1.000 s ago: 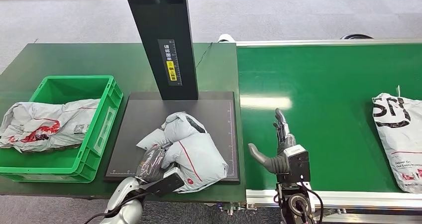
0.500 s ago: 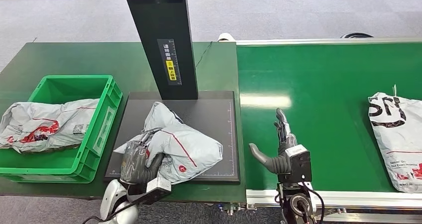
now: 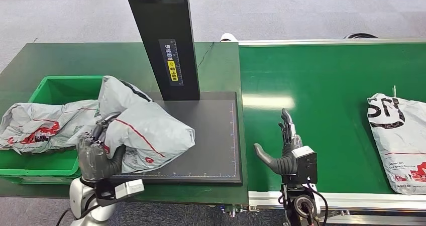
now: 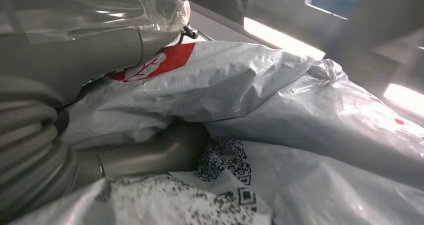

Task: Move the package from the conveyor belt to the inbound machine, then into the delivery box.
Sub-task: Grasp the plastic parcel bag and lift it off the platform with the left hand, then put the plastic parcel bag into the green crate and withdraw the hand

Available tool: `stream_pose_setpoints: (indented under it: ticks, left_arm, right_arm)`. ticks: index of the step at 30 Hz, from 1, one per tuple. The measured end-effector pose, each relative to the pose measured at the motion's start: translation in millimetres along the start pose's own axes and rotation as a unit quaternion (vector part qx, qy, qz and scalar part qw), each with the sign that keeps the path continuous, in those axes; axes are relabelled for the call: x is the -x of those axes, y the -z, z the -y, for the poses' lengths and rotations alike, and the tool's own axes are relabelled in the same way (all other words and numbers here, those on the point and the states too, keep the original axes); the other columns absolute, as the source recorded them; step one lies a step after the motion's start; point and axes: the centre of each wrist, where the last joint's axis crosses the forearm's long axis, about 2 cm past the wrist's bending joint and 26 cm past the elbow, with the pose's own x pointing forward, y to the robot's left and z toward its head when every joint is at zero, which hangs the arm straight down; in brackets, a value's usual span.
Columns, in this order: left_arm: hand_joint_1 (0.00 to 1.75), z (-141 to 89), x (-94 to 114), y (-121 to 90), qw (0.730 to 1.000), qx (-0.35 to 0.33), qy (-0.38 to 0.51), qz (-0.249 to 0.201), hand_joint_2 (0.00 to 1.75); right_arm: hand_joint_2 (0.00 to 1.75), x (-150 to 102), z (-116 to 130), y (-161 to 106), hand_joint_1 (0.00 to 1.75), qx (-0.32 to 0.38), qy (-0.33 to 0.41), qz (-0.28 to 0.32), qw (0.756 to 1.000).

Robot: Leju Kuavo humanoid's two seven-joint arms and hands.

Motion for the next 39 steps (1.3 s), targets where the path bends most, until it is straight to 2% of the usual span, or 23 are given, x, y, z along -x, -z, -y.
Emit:
stream_pose_setpoints:
  ticks: [5,7,12,16,20,24,29,39]
  left_arm:
    - [1.75,-2.1,37.4,2.7,0.994,0.008,0.037,-0.107,1.75]
    - [1.75,-2.8,53.2,3.1,0.989,0.018,0.059,-0.132,1.75]
    - [1.75,-15.2,96.2,8.5,0.980,0.001,0.108,-0.168,1.75]
    - [1.75,-22.7,115.0,8.6,0.972,-0.011,0.128,-0.197,1.75]
    - [1.75,-36.3,133.9,11.1,0.966,-0.017,0.171,-0.196,1.75]
    - [1.75,-63.1,156.3,12.4,0.954,-0.056,0.213,-0.201,1.75]
    - [1.75,-83.3,167.3,8.6,0.940,-0.098,0.233,-0.229,1.75]
    - [1.75,-91.1,171.7,6.1,0.933,-0.111,0.243,-0.240,1.75]
  right_arm:
    - [1.75,1.8,-1.2,-5.0,0.00,0.004,-0.001,-0.005,1.000]
    - [1.75,2.4,-1.5,-7.1,0.00,0.004,-0.001,-0.007,1.000]
    - [1.75,3.4,-1.8,-10.0,0.00,0.004,-0.001,-0.010,1.000]
    - [1.75,3.7,-1.9,-10.9,0.00,0.005,-0.001,-0.011,1.000]
    - [1.75,4.5,-2.0,-14.3,0.00,0.009,-0.003,-0.015,1.000]
    - [1.75,5.3,-3.6,-20.3,0.00,0.013,-0.002,-0.020,1.000]
    - [1.75,5.5,-5.0,-22.7,0.00,0.015,-0.001,-0.022,1.000]
    - [1.75,5.3,-5.6,-23.3,0.00,0.016,-0.001,-0.022,1.000]
